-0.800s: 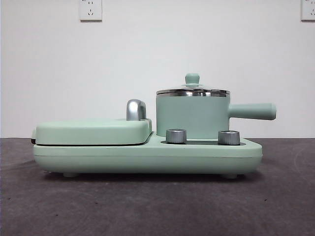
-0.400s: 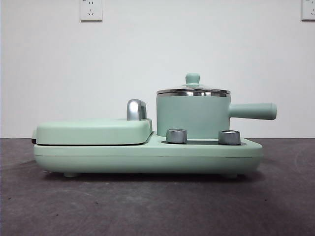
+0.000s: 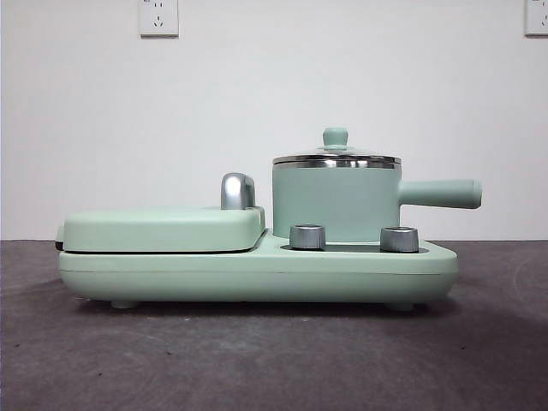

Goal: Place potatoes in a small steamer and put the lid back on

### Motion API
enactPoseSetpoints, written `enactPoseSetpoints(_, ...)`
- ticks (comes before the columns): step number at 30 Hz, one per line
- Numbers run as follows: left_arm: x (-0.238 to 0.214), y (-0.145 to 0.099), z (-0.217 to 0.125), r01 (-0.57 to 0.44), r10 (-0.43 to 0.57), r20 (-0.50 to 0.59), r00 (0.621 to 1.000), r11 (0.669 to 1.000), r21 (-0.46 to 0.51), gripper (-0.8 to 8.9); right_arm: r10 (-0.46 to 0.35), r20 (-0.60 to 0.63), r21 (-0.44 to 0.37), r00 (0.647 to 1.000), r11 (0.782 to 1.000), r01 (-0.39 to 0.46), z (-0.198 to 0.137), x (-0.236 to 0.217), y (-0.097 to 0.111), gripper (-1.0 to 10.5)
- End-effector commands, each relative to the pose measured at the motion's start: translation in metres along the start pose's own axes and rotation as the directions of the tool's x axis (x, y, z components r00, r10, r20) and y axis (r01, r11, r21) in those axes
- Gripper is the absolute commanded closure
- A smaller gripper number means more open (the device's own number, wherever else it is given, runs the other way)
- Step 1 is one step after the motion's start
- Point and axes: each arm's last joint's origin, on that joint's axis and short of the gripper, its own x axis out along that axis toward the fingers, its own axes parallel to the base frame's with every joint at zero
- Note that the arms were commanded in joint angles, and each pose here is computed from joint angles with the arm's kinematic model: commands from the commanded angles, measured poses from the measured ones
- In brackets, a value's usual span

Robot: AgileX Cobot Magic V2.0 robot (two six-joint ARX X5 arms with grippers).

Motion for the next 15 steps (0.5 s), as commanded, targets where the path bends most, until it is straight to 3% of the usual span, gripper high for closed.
enactPoseSetpoints(1, 0.001, 0.001, -0.004, -0.007, 0.007, -0.01, 1.0, 1.0, 0.01, 7.94, 0.002, 0.021, -0.03, 1.0, 1.0, -0.001, -0.008, 0.0, 0.0, 9.3)
enactPoseSetpoints(7, 0.001, 0.001, -0.004, -0.007, 0.007, -0.01, 1.0, 1.0, 0.01, 7.94, -0.019, -0.053, -0.05, 0.998, 0.999, 0.016, -0.02, 0.001, 0.0, 9.3)
enactPoseSetpoints(15, 0.001, 0.001, -0.004, -0.007, 0.007, -0.01, 1.0, 1.0, 0.01, 7.94, -0.014, -0.054, -0.079, 0.998, 0.997, 0.01, -0.02, 0.001, 0.0, 9.3)
